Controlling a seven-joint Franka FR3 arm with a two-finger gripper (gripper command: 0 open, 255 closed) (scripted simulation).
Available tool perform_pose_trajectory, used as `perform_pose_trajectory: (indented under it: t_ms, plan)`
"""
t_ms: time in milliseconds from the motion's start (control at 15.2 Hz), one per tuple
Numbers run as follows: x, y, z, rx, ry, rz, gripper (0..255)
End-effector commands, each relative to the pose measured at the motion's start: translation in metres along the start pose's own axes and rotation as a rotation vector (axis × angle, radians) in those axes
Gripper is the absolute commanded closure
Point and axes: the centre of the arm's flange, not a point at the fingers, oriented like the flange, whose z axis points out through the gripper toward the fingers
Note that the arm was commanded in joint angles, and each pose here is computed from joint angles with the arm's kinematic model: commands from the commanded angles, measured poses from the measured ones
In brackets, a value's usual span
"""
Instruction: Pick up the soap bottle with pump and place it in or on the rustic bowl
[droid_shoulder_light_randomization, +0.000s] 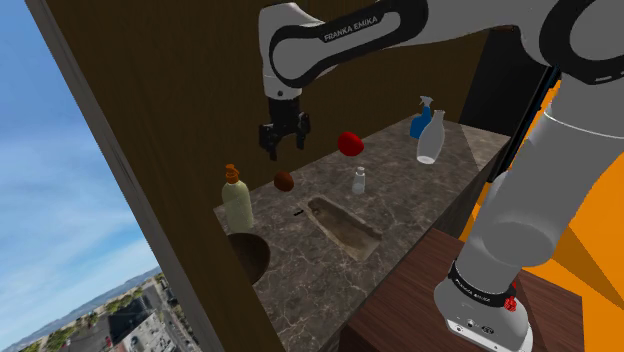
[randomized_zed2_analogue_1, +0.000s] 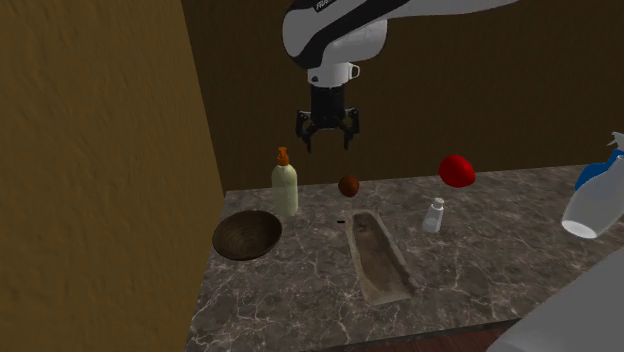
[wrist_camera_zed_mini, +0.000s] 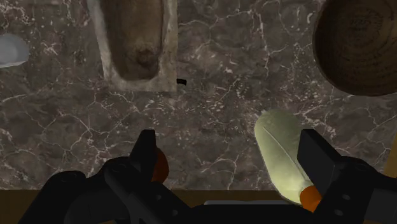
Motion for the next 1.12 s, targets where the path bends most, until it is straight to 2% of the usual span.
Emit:
perform_pose_trajectory:
  t_ms: [0, 726, 1056]
  plan:
    - [0.018, -0.016, 0.008, 0.009, 0.002, 0.003, 0]
    - [0.117, -0.107, 0.046, 0.052, 0.008, 0.016, 0]
    - [0.12, -0.11, 0.068, 0.053, 0.008, 0.016, 0]
